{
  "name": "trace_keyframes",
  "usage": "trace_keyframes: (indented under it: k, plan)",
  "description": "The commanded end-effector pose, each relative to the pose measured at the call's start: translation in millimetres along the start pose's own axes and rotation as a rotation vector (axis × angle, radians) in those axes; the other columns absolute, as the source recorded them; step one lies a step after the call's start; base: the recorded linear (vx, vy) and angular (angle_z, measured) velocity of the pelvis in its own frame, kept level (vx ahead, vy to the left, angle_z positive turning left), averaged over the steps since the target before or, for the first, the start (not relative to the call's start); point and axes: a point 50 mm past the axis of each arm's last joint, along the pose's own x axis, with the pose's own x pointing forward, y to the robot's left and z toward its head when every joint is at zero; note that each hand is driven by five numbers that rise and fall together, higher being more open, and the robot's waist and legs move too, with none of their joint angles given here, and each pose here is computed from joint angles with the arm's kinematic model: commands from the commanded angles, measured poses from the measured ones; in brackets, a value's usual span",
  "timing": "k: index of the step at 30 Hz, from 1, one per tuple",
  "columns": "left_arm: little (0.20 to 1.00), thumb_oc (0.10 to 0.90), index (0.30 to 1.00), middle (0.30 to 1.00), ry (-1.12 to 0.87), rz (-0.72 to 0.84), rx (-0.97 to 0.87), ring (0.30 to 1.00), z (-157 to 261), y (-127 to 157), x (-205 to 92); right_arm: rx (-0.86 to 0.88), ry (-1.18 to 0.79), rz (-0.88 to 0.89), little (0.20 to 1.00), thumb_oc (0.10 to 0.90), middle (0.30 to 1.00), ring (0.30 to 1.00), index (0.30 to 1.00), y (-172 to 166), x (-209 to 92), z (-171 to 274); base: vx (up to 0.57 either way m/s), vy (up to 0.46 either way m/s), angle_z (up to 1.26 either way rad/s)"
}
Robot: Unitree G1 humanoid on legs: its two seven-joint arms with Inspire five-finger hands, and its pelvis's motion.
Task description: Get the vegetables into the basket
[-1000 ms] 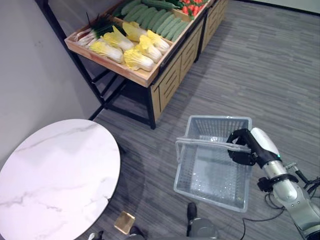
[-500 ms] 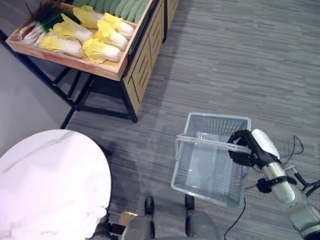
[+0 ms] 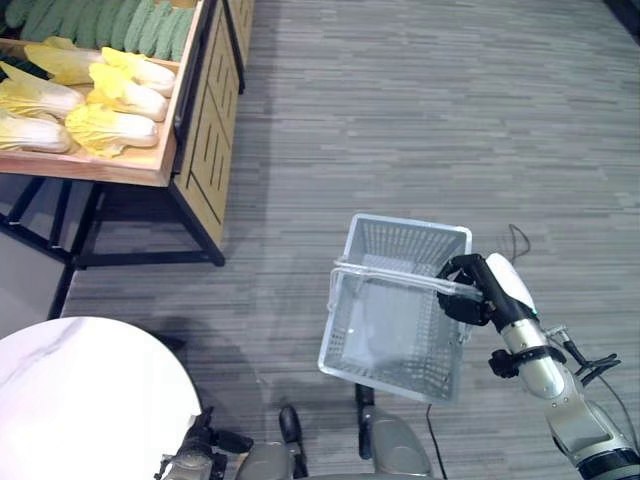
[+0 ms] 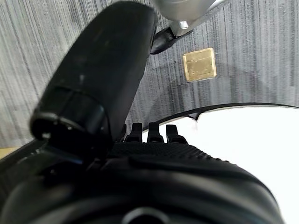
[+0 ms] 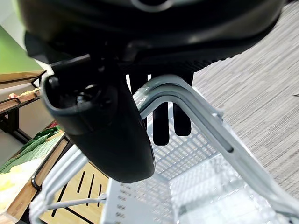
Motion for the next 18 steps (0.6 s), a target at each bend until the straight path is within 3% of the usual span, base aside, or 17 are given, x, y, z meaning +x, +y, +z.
trace_keyframes:
  k: [1,9,18]
  plan:
    - [1.000,0.900,1.000,1.000,0.042,0.032,0.022,1.000,-15,9,-2,-0.010,-0.297,-0.254,0.300,0.400,0.300,0.300,0.300,-55,25,55,0.02,-0.100,0.01]
    - [1.000,0.900,1.000,1.000,0.049,-0.002,0.037,1.000,-17,-3,-4,-0.033,-0.315,-0.237,0.300,0.400,0.300,0.300,0.300,-58,20,58,0.07,-0.271,0.00]
    - [1.000,0.900,1.000,1.000,0.008,-0.024,0.018,1.000,-5,-18,-4,-0.124,-0.213,-0.211,0.300,0.400,0.300,0.300,0.300,-64,18,33,0.07,-0.061,0.03]
